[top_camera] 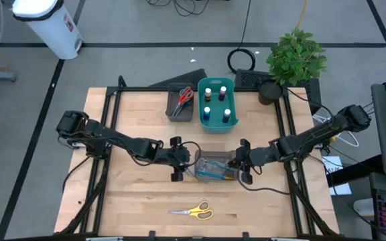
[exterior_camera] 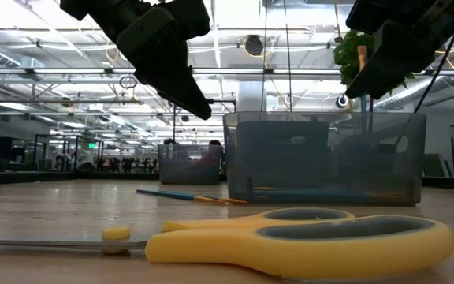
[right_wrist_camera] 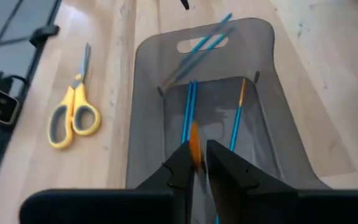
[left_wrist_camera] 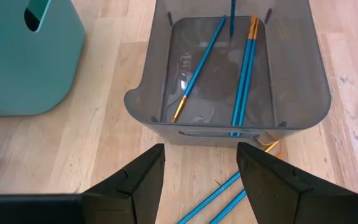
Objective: Pick & Place Paint Supplies
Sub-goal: Put the blue paint brush into the bottom black bin
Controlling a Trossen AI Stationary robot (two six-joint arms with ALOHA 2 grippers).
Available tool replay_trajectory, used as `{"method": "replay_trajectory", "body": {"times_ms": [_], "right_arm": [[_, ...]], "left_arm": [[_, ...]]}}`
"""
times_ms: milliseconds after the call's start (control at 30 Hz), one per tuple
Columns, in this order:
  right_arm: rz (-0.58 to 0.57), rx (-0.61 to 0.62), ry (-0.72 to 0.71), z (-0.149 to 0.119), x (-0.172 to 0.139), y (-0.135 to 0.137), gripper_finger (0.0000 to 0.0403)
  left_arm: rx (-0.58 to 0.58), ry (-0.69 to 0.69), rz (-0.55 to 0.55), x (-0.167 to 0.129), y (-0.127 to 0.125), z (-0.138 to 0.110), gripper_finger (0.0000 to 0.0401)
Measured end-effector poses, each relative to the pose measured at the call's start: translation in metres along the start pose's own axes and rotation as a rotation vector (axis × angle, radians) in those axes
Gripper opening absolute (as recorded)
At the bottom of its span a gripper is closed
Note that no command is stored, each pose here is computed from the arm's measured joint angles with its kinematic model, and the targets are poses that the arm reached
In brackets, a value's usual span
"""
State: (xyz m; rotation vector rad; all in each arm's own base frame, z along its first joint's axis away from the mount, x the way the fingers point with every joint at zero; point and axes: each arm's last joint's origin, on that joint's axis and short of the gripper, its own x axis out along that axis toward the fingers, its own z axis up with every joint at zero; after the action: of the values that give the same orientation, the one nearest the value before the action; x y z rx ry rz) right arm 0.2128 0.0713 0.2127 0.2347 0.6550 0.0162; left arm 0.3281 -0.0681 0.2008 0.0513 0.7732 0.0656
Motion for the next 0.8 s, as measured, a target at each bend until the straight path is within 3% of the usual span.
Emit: {"method": "replay_trajectory", "body": {"times_ms": [400, 800], "right_arm": [[-0.002, -0.043, -0.056, 0.005, 0.0, 0.002, 0.0033], [0.09, -0.114, -0.324, 0.029, 0.001, 0.013, 0.012]], "left_arm": [[-0.002, -0.002, 0.0, 0.0, 0.0, 0.0, 0.0209], [-0.012, -0.023, -0.003, 0.0, 0.0, 0.002, 0.0209]]}}
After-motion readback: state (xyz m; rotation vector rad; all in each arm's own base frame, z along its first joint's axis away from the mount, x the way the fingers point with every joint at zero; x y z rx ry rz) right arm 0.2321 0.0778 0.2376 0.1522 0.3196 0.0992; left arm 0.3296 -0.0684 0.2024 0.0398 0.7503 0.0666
